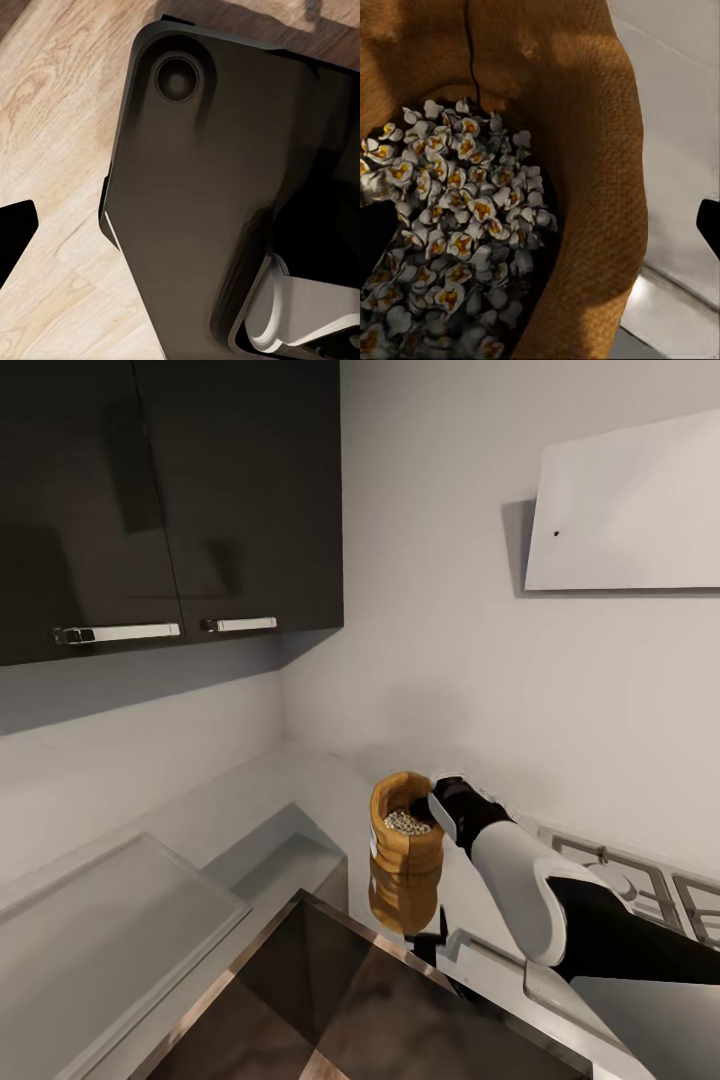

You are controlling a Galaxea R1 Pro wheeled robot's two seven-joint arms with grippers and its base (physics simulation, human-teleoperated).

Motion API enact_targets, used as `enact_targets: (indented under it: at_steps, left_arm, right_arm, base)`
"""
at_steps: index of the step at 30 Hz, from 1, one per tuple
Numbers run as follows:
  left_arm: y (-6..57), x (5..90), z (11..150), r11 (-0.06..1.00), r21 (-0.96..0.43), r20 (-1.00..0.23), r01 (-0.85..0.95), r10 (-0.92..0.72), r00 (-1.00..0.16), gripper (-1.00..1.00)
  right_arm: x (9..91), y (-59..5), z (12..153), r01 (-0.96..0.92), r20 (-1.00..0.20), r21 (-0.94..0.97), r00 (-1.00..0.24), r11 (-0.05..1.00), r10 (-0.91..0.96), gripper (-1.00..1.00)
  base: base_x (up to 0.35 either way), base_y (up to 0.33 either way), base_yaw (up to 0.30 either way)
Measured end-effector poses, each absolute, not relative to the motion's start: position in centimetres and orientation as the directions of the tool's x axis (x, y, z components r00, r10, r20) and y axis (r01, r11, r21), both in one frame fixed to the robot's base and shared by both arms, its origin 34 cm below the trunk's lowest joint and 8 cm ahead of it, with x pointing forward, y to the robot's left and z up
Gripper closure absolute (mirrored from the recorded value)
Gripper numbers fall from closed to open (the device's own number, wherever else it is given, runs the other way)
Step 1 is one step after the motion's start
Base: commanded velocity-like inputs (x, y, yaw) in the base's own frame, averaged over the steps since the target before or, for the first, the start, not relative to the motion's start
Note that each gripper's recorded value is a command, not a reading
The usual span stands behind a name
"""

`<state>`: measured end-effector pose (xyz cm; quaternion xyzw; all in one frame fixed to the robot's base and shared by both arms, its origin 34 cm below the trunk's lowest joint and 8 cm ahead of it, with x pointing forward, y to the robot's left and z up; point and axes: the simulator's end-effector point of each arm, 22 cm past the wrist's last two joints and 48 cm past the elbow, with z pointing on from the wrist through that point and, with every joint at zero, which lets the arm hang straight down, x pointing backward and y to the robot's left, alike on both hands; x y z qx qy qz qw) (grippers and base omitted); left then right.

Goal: In the kitchen, take the popcorn bag from the countertop, put it into the microwave, and heat it until the popcorn is cooked so the cooked popcorn ends up inside the bag.

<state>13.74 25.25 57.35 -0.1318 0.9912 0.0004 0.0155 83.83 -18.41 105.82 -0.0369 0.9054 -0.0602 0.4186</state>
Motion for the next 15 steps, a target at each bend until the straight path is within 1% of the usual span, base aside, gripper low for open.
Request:
enact_targets:
  at_steps: [15]
  left_arm:
    - [25.3,13.7,57.4,0.965,-0.003,-0.031,-0.262,-0.262,-0.965,-1.0]
  right_arm:
    - [83.6,-20.4,104.9,0.002,-0.739,-0.152,-0.665,0.988,-0.113,-1.0]
  base:
    - [0.0,0.0,0.0]
